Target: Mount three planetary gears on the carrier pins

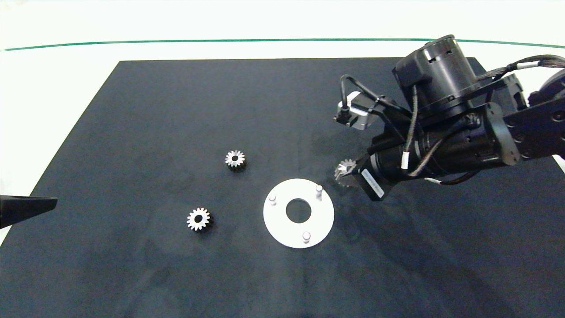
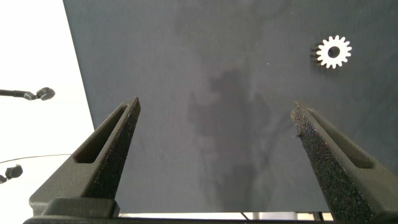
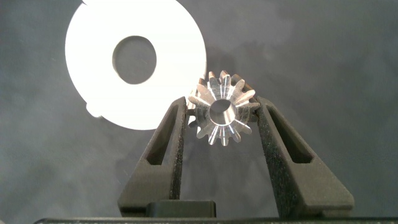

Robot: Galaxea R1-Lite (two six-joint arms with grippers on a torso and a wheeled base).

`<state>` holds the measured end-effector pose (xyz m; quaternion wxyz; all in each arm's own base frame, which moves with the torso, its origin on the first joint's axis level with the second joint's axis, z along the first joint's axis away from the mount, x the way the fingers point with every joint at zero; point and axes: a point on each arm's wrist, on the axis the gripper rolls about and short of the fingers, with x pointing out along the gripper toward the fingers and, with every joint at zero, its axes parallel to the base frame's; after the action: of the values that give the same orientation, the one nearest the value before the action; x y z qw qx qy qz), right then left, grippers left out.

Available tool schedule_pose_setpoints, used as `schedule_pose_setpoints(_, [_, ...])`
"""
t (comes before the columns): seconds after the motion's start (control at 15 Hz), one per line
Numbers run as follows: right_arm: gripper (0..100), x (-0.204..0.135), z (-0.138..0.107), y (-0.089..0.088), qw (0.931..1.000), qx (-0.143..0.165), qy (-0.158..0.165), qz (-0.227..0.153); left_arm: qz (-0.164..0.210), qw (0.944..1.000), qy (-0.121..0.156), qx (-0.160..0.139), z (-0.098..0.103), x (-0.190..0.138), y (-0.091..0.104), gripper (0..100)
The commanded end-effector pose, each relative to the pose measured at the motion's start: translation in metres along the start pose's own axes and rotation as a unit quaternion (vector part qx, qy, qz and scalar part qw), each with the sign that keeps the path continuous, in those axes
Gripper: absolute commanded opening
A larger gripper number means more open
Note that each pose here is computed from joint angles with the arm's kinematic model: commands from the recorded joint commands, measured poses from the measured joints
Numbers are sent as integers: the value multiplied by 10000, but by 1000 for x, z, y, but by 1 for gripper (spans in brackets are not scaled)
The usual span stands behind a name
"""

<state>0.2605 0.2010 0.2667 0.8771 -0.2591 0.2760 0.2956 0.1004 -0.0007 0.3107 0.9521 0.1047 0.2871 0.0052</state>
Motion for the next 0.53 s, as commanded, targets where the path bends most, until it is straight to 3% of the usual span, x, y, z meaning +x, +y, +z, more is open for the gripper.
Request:
schedule_pose_setpoints(0.07, [19,27,8,16,9996,-158,145,162,0,10000,15,7,0,0,0,100])
schedule_pose_setpoints(0.53, [19,41,12,29,9994,-182,214,202,1,10000,7,6,0,-1,0,100])
